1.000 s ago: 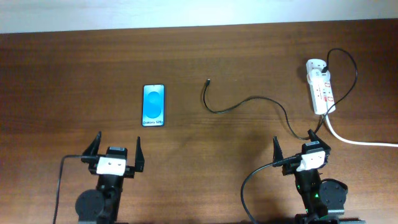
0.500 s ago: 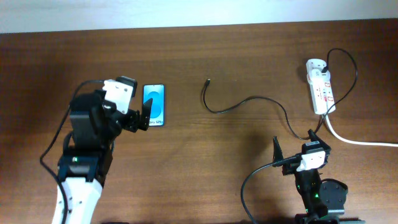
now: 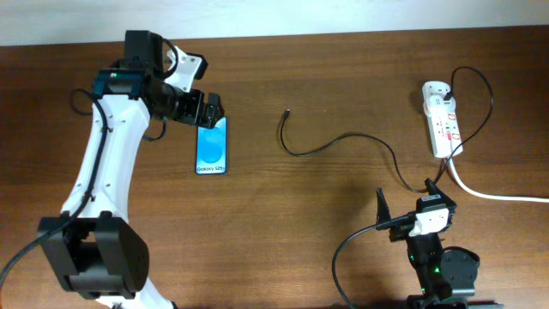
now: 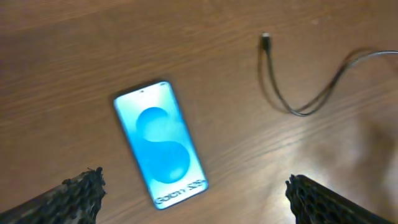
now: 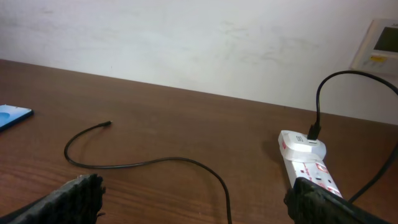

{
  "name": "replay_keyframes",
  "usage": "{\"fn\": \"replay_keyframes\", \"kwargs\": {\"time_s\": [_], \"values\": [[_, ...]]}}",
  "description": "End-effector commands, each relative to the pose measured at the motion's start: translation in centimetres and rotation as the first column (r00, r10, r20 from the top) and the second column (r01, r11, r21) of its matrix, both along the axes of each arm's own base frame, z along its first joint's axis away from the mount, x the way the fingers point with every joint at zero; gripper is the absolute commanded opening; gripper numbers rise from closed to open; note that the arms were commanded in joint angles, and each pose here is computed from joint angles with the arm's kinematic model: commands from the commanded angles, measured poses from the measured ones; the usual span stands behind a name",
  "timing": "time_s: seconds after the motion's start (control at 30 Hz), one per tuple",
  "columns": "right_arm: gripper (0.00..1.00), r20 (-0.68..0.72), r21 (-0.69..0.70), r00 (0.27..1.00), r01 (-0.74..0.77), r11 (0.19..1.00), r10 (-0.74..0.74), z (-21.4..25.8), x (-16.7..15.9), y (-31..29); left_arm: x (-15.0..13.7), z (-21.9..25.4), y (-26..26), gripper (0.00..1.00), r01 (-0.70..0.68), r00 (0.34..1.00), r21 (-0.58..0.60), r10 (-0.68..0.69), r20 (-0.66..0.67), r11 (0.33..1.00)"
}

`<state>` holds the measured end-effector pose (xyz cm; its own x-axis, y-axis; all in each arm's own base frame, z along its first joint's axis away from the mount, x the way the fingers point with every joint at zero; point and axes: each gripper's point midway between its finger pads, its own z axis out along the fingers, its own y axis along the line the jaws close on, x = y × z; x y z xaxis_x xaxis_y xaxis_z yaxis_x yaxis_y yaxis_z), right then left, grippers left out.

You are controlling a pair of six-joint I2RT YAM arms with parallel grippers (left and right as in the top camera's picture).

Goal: Plug charger to phone and switch on socket
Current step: 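Reach the left gripper to the blue phone and grasp its top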

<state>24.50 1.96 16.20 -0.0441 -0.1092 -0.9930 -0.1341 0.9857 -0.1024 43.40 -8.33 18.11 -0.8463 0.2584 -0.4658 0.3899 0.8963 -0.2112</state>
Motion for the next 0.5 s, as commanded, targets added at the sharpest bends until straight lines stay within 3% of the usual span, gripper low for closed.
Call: {"fn": "replay_keyframes", "kwargs": {"time_s": [0.0, 0.1, 0.13, 0.17, 0.2, 0.47], "values": [[0.98, -0.004, -0.002, 1.0, -0.007, 1.0, 0.007, -0.2, 0.0, 0.1, 0.3, 1.4, -1.7, 0.99, 0.041, 0.999, -0.05, -0.039, 0.029, 0.998], [0.98, -0.004, -0.002, 1.0, -0.007, 1.0, 0.007, -0.3, 0.0, 0.1, 0.9, 0.8, -1.6, 0.99, 0.018, 1.0, -0.047, -0.017, 0.026, 0.999], [0.98, -0.004, -0.002, 1.0, -0.007, 1.0, 0.007, -0.2, 0.0, 0.1, 1.2, -0.8, 0.3, 0.99, -0.138, 0.99, 0.021, 0.139, -0.039, 0.99], [0.98, -0.004, -0.002, 1.0, -0.007, 1.0, 0.007, -0.3, 0.0, 0.1, 0.9, -3.2, 4.0, 0.99, -0.392, 0.906, 0.168, 0.411, -0.099, 0.904], [0.98, -0.004, -0.002, 1.0, -0.007, 1.0, 0.007, -0.3, 0.0, 0.1, 0.6, -4.7, 5.0, 0.99, -0.477, 0.851, 0.218, 0.509, -0.131, 0.852], [0.98, 0.004, -0.005, 1.0, 0.01, 1.0, -0.01, 0.0, 0.0, -0.2, 0.4, -12.5, 3.1, 0.99, -0.432, 0.816, 0.301, 0.511, -0.27, 0.85]]}}
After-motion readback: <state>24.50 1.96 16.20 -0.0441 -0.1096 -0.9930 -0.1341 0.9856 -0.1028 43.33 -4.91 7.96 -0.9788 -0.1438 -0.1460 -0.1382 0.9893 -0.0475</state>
